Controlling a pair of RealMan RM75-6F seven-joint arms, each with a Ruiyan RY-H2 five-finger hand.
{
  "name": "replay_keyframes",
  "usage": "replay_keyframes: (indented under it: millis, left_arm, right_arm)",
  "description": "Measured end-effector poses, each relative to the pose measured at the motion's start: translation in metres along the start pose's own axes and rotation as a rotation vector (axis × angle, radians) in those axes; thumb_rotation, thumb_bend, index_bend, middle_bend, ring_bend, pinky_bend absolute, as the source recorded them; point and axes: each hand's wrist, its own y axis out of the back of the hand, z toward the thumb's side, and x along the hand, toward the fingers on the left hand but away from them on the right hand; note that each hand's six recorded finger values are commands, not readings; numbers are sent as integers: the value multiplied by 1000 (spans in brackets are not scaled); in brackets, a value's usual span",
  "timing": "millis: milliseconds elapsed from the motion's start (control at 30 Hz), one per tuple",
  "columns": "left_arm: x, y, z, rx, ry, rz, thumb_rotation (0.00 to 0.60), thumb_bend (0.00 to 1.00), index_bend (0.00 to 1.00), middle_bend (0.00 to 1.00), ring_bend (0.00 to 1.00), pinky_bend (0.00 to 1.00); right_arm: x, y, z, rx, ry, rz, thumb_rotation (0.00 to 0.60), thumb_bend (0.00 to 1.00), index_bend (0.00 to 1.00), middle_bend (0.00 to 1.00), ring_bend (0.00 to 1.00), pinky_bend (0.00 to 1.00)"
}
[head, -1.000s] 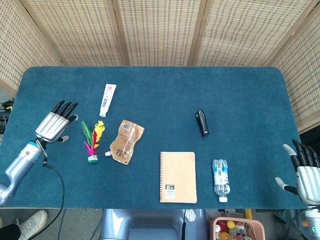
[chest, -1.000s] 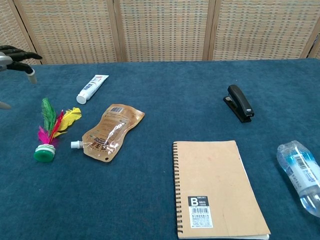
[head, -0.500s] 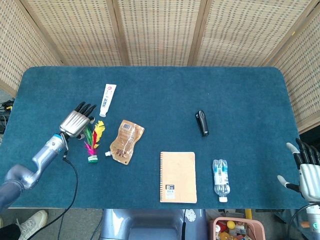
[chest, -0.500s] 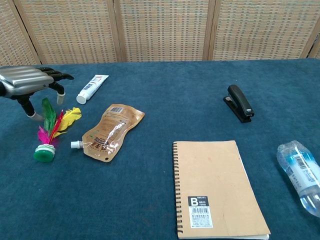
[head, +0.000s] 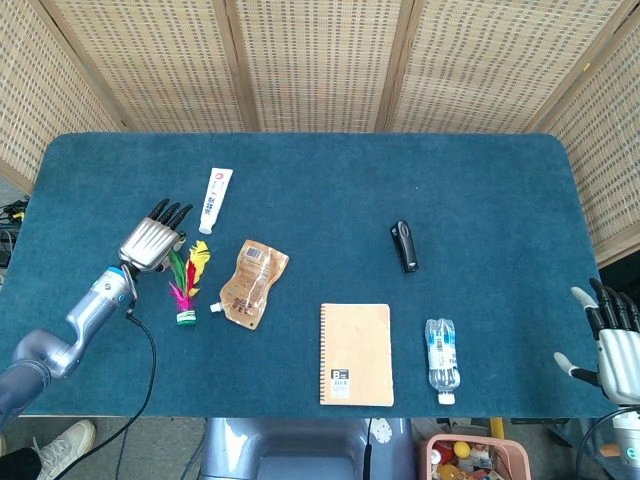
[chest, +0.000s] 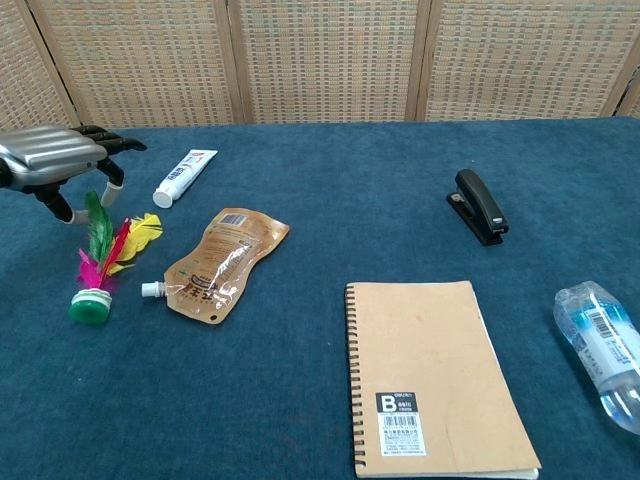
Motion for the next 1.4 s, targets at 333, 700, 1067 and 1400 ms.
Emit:
replay_keyframes:
  millis: [333, 700, 1067, 1400]
  left_arm:
    - [-2, 2, 1, 11, -5, 20, 600, 450, 741, 0, 0, 0]
    - [-17, 32, -18, 135, 1, 125, 600, 451, 765, 0, 0, 0]
    - [-41, 58, -10, 429, -57, 219, 600, 451, 795, 0, 0, 0]
    - [-50, 61, 19, 634, -138, 287, 600, 451, 797, 0, 0, 0]
  right_arm:
    - [1, 0, 1, 1, 3, 0, 600, 0, 0, 0, 0, 0]
    - [5, 6, 2, -21, 17, -12, 600, 0, 0, 0, 0, 0]
    - [7, 9, 2, -35, 27, -12, 600, 0, 0, 0, 0, 0]
    - [9, 12, 0, -44, 27, -17, 600, 0, 0, 0, 0, 0]
